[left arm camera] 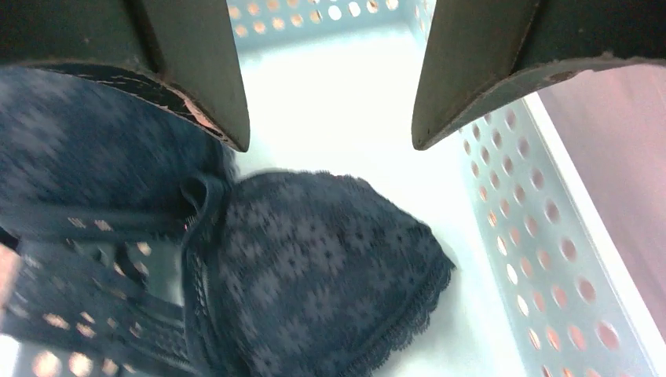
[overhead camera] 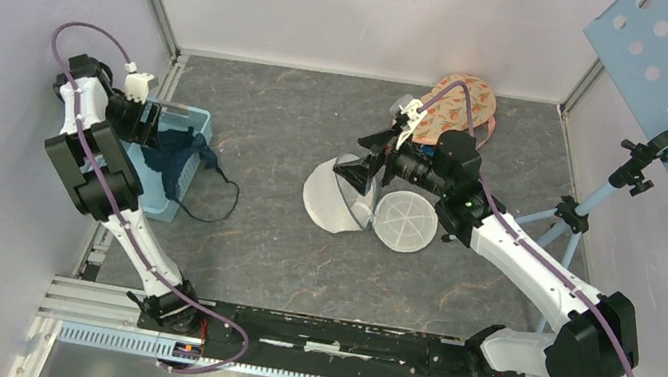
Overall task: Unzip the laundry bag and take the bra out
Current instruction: Place the bra in the bin.
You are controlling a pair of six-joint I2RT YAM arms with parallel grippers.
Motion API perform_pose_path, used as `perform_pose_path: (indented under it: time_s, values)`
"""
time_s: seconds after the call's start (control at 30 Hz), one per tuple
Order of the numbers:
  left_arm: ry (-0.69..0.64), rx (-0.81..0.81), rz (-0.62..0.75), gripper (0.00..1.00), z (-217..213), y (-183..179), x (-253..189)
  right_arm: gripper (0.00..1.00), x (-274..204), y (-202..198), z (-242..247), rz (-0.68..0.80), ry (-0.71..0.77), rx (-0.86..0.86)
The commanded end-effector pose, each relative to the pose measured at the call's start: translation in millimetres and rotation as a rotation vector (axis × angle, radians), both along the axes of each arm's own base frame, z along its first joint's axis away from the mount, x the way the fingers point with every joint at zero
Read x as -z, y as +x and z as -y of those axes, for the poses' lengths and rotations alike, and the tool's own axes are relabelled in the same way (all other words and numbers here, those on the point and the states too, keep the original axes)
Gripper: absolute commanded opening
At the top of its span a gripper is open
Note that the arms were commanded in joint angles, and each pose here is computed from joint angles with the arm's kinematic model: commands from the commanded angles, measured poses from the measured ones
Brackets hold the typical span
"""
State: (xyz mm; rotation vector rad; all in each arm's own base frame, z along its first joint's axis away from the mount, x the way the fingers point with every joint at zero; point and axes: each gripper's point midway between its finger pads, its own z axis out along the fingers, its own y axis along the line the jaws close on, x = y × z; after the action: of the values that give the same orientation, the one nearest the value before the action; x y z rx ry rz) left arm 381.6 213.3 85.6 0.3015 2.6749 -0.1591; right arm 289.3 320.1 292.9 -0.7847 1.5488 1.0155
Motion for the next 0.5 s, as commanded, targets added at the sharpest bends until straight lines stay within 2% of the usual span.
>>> perform_pose_path:
  time_s: [0.0,0.1,0.23,0.47]
  values:
    - [0.066,0.004,0.089,0.85,11.7,-22.4,-58.2,0.98,-12.7,-2.8,-1.9,0.036,0.036,-0.018]
    - [0.032,0.013,0.105,0.87,25.5,-32.4,-78.0,0.98,-14.0,-4.1,-2.0,0.037,0.041,-0.022]
    - [-0.067,0.104,0.102,0.87,60.6,-52.9,-101.4,0.98,-16.3,-5.4,-0.5,0.048,0.040,-0.022]
    - [-0.158,0.285,0.026,0.85,113.8,-99.9,-106.5,0.98,-16.3,-6.2,0.2,0.055,0.034,-0.023]
